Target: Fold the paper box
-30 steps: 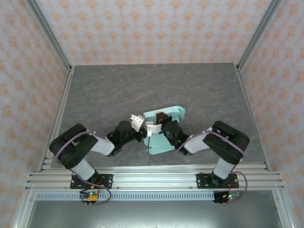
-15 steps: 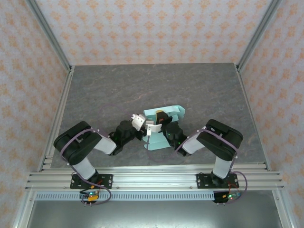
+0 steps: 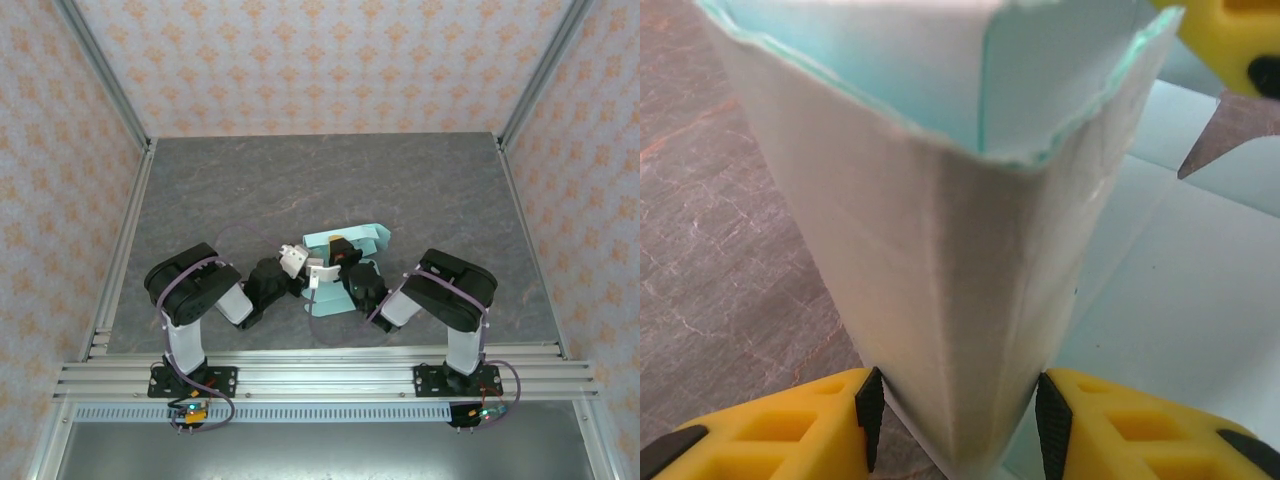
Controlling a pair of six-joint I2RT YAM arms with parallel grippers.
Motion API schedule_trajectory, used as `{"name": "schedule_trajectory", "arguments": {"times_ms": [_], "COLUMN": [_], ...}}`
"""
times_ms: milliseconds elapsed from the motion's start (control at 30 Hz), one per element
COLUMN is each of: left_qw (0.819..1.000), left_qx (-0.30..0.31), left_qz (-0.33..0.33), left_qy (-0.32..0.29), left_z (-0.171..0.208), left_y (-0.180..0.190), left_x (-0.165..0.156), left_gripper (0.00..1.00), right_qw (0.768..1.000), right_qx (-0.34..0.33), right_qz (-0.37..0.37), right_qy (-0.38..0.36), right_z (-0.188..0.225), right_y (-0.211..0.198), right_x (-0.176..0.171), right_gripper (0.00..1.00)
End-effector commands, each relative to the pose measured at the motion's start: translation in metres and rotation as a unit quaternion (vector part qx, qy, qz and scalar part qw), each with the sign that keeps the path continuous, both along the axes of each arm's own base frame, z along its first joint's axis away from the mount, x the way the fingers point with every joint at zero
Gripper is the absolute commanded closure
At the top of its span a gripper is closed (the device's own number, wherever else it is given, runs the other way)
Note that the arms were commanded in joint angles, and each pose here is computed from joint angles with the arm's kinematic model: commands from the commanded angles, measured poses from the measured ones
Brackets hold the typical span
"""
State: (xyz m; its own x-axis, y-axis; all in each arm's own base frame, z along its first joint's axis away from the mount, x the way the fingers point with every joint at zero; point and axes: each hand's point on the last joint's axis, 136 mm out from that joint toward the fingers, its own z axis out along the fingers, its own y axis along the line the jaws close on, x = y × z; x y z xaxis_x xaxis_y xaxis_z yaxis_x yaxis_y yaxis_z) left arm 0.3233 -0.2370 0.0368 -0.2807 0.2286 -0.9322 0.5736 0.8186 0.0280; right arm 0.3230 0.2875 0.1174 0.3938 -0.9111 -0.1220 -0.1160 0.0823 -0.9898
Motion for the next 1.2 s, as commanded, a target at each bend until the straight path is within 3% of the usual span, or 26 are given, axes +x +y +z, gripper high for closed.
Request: {"name": "schedule_trajectory", "arguments": {"times_ms": [0, 167, 200, 333, 567, 667, 733, 867, 933, 1033, 1167], "left_qw": [0.998, 0.996, 0.996, 0.996, 0.997, 0.998, 0.998, 0.998, 0.998, 0.998, 0.999], "left_qx": [-0.027, -0.041, -0.043, -0.036, -0.021, -0.013, -0.010, -0.009, -0.009, -0.006, -0.009], "left_qz": [-0.005, -0.003, -0.008, -0.024, -0.010, -0.003, -0.009, -0.010, -0.012, -0.010, -0.008], "left_qy": [-0.055, -0.077, -0.078, -0.074, -0.070, -0.063, -0.060, -0.056, -0.056, -0.054, -0.049], "left_z": [0.032, 0.052, 0.054, 0.046, 0.035, 0.026, 0.021, 0.016, 0.016, 0.013, 0.012], "left_y": [-0.010, -0.016, -0.019, -0.029, -0.027, -0.025, -0.028, -0.030, -0.030, -0.029, -0.028], "left_x": [0.009, 0.017, 0.018, 0.019, 0.022, 0.024, 0.025, 0.027, 0.027, 0.027, 0.026], "left_gripper": [0.53, 0.61, 0.69, 0.79, 0.83, 0.84, 0.84, 0.84, 0.84, 0.83, 0.82], "right_qw": [1.000, 0.999, 0.999, 0.998, 0.990, 0.977, 0.968, 0.947, 0.928, 0.874, 0.766], "right_qx": [0.000, 0.025, 0.031, 0.059, 0.109, 0.135, 0.131, 0.160, 0.208, 0.325, 0.487], "right_qz": [0.004, 0.010, 0.011, 0.014, 0.057, 0.084, 0.103, 0.132, 0.129, 0.098, -0.013], "right_qy": [0.019, 0.024, 0.027, 0.028, 0.076, 0.141, 0.189, 0.246, 0.280, 0.347, 0.419], "right_z": [-0.013, -0.006, -0.004, 0.006, 0.021, 0.027, 0.027, 0.043, 0.058, 0.084, 0.116], "right_y": [-0.002, -0.004, -0.005, -0.007, -0.007, -0.006, -0.006, -0.012, -0.019, -0.033, -0.062], "right_x": [-0.006, -0.011, -0.012, -0.015, -0.035, -0.051, -0.065, -0.088, -0.087, -0.067, -0.016], "right_gripper": [0.92, 0.85, 0.83, 0.80, 0.57, 0.51, 0.41, 0.38, 0.34, 0.32, 0.34]}}
